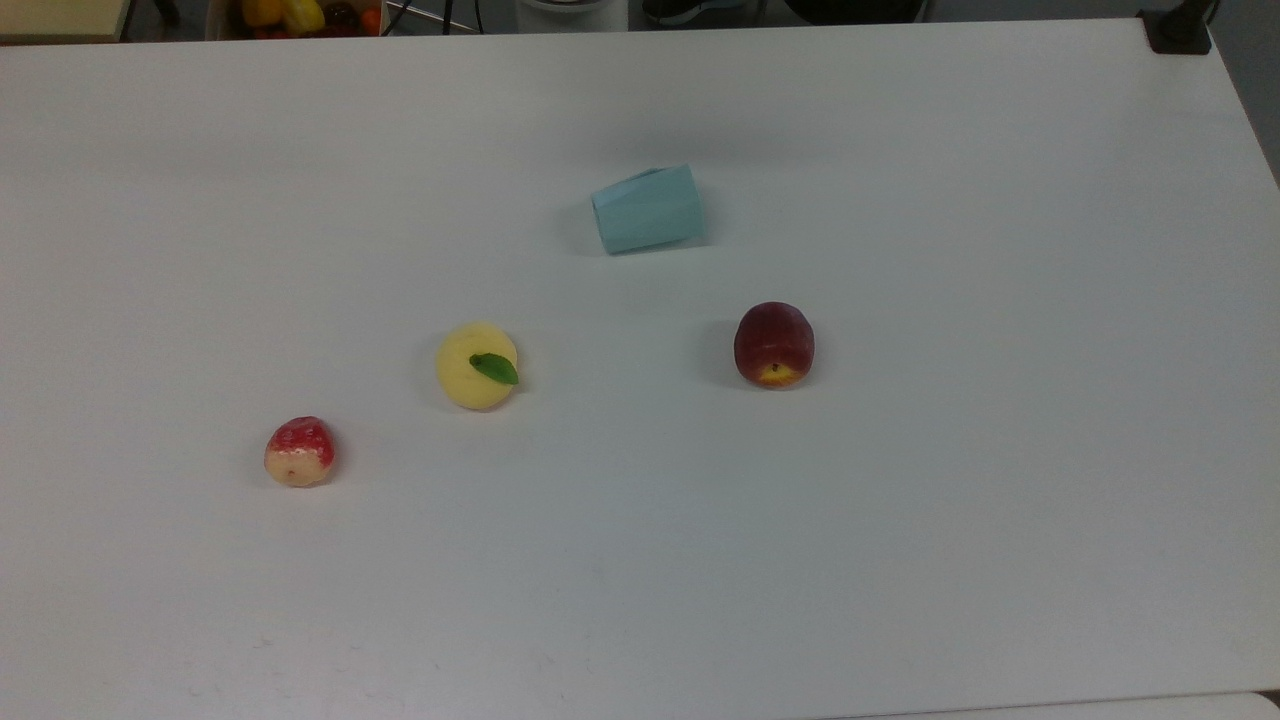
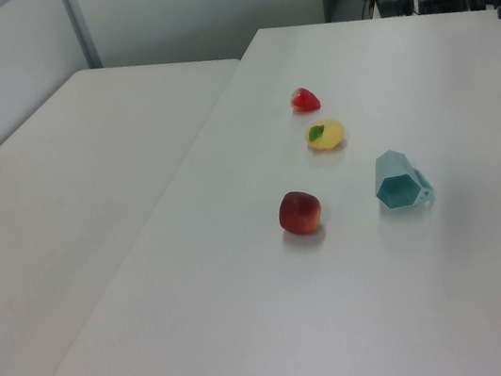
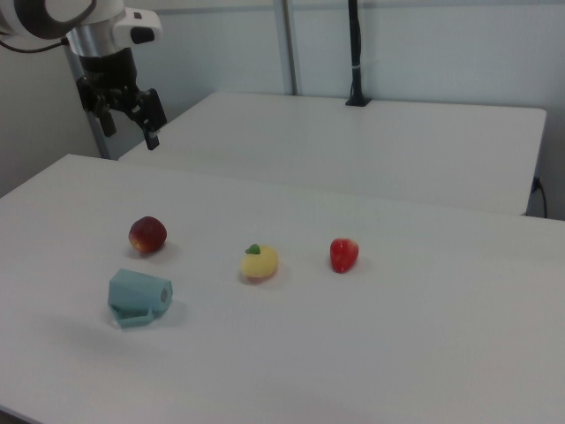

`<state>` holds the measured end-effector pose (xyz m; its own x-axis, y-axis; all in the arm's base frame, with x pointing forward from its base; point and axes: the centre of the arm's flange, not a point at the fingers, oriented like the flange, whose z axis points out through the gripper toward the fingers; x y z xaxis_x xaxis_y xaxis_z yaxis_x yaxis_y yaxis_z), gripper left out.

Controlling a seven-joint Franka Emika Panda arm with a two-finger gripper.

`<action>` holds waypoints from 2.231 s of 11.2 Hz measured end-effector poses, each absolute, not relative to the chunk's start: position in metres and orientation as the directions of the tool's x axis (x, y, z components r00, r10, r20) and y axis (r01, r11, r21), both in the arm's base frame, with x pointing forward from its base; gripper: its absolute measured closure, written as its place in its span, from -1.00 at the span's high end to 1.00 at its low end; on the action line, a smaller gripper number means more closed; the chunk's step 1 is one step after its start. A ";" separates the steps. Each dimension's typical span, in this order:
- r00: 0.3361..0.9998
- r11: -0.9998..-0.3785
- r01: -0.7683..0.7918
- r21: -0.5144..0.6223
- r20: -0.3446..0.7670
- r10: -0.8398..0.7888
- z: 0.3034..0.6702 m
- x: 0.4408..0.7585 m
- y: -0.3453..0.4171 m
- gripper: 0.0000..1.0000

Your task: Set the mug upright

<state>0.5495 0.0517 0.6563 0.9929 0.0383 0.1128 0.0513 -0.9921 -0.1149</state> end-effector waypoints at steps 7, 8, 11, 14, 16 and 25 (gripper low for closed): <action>0.993 -0.992 0.057 -0.111 0.108 0.045 0.654 0.549 0.054 1.00; 0.993 -0.992 0.057 -0.111 0.106 0.045 0.653 0.549 0.054 1.00; 0.994 -0.992 0.057 -0.111 0.104 0.045 0.652 0.550 0.054 1.00; 0.994 -0.994 0.060 -0.094 0.100 0.050 0.649 0.550 0.055 1.00; 0.994 -0.993 0.071 -0.092 0.091 0.063 0.648 0.548 0.061 1.00; 0.993 -0.989 0.116 0.091 0.001 0.116 0.614 0.531 0.175 1.00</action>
<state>0.5309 0.1754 0.6137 0.9932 0.1165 0.0010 0.1159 -0.9891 0.0907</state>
